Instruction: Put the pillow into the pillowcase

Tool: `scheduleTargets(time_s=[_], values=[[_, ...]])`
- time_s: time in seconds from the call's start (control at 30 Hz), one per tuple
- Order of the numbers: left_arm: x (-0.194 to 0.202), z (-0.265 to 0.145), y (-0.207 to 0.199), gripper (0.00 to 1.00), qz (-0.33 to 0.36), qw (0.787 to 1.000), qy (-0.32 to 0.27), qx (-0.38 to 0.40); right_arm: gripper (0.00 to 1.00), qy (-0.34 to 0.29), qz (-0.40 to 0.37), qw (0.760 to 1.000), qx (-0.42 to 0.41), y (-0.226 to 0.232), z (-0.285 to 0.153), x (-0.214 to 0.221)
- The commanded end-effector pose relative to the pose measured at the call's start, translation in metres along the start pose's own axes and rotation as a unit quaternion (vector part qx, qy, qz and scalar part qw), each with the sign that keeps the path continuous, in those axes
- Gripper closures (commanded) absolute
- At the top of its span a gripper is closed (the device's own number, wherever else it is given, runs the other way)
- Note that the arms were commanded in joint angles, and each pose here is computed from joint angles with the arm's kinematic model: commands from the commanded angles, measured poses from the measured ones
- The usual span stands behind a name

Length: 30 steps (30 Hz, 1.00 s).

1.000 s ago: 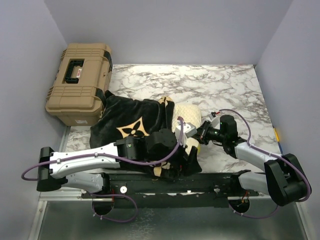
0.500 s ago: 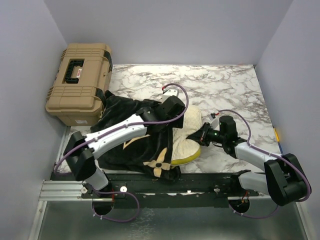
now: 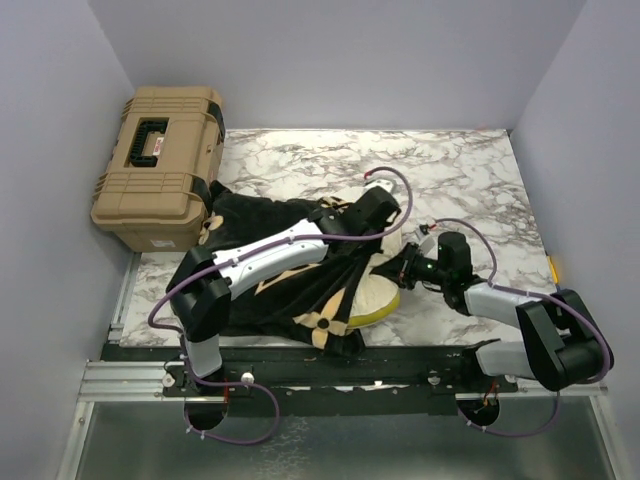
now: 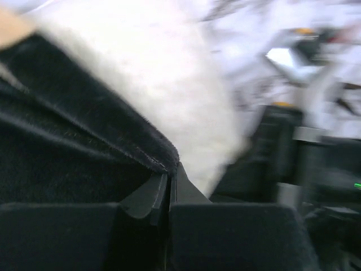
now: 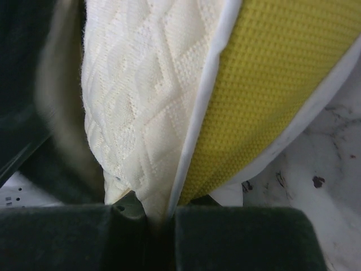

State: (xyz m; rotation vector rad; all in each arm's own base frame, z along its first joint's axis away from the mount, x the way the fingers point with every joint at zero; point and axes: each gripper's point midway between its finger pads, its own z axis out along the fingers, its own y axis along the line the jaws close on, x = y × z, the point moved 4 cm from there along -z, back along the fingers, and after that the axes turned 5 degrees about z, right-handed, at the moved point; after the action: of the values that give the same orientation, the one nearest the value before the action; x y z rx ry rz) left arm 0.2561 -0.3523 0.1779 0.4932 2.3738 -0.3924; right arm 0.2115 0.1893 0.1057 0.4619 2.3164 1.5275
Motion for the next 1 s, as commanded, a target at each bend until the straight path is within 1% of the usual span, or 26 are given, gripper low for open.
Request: scheduleTargets(time_s=[0.0,0.07,0.1,0.17,0.27,0.33,0.43,0.57,0.67,0.7,0.77,0.83,0.87,0.93,0.97], values=[[-0.057,-0.050,-0.127,1.00,0.012,0.973,-0.084,0.215,1.00,-0.022,-0.049,0.991,-0.122,0.044,0.004,-0.016],[-0.068,-0.071,-0.169,1.00,0.018,0.956,-0.095,0.278,1.00,-0.025,-0.062,0.983,-0.172,0.064,0.002,-0.019],[-0.070,-0.076,-0.188,1.00,0.021,0.948,-0.095,0.301,1.00,-0.031,-0.080,0.974,-0.208,0.080,-0.002,-0.022],[-0.083,-0.099,-0.218,1.00,0.019,0.930,-0.112,0.349,1.00,-0.040,-0.086,0.964,-0.250,0.101,-0.008,-0.026],[-0.101,-0.127,-0.246,1.00,0.011,0.907,-0.131,0.401,1.00,-0.050,-0.098,0.955,-0.276,0.125,-0.013,-0.033],[-0.112,-0.138,-0.250,1.00,0.006,0.899,-0.146,0.412,1.00,-0.054,-0.112,0.953,-0.277,0.136,-0.014,-0.038],[-0.118,-0.143,-0.240,1.00,0.010,0.904,-0.168,0.392,1.00,-0.072,-0.121,0.947,-0.287,0.150,-0.021,-0.041],[-0.118,-0.132,-0.198,1.00,-0.011,0.929,-0.173,0.328,1.00,-0.103,-0.123,0.949,-0.273,0.155,-0.031,-0.043],[-0.121,-0.120,-0.154,1.00,-0.051,0.944,-0.176,0.274,0.99,-0.135,-0.111,0.962,-0.210,0.137,-0.029,-0.048],[-0.123,-0.118,-0.139,1.00,-0.066,0.947,-0.179,0.260,0.96,-0.140,-0.105,0.967,-0.185,0.128,-0.027,-0.048],[-0.125,-0.113,-0.111,0.99,-0.091,0.949,-0.185,0.239,0.94,-0.144,-0.097,0.975,-0.139,0.109,-0.024,-0.049],[-0.120,-0.109,-0.091,0.86,-0.099,0.949,-0.183,0.235,0.94,-0.146,-0.080,0.979,-0.120,0.094,-0.023,-0.046],[-0.119,-0.109,-0.084,0.77,-0.099,0.950,-0.183,0.235,0.94,-0.147,-0.073,0.979,-0.122,0.091,-0.024,-0.045],[-0.112,-0.111,-0.078,0.46,-0.076,0.950,-0.175,0.247,0.94,-0.144,-0.068,0.979,-0.130,0.090,-0.023,-0.043],[-0.107,-0.113,-0.076,0.34,-0.058,0.950,-0.172,0.254,0.95,-0.140,-0.070,0.979,-0.131,0.092,-0.022,-0.045]])
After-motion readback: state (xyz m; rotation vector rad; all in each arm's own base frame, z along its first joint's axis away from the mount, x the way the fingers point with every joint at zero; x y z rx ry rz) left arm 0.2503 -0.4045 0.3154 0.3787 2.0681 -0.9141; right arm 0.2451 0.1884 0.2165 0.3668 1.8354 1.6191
